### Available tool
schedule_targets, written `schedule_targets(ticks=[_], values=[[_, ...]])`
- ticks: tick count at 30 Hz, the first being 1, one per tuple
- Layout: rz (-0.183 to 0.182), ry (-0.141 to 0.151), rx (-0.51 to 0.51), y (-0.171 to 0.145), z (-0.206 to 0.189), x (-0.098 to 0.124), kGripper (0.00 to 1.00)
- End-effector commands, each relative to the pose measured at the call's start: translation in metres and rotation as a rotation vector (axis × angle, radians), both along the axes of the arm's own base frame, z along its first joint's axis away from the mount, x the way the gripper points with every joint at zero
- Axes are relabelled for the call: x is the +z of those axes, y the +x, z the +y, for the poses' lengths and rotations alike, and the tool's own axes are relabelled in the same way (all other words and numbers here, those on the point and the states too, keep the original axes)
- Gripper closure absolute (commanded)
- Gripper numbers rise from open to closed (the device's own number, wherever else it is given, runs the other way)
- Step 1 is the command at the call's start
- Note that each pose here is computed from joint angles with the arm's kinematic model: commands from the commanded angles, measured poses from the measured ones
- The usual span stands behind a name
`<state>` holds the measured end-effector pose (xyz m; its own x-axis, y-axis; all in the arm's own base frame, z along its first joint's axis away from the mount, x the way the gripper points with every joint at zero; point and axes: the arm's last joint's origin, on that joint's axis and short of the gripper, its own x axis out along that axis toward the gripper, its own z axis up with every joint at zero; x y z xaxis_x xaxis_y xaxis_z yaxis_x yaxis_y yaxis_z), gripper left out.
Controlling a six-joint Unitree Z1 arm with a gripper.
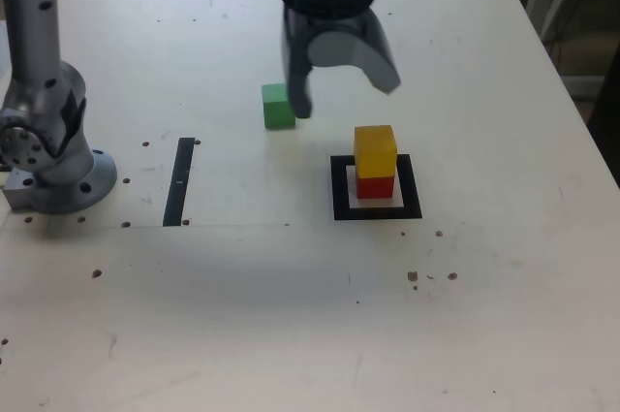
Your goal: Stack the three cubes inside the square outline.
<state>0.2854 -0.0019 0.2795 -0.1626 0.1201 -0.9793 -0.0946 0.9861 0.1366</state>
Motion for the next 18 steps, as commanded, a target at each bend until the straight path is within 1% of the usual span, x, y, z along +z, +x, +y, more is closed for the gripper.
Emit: schedule_targets(ticks=[1,7,10,14,18], values=[[0.002,0.004,0.015,-0.012,0.006,0.005,0.01],[0.016,0.014,0.08,-0.043,0.023,0.007,0.01],[0.025,0.019,0.104,-0.052,0.03,0.007,0.01],[0.051,0.021,0.132,-0.058,0.038,0.002,0.02],[0.081,0.021,0.154,-0.058,0.05,-0.009,0.04]])
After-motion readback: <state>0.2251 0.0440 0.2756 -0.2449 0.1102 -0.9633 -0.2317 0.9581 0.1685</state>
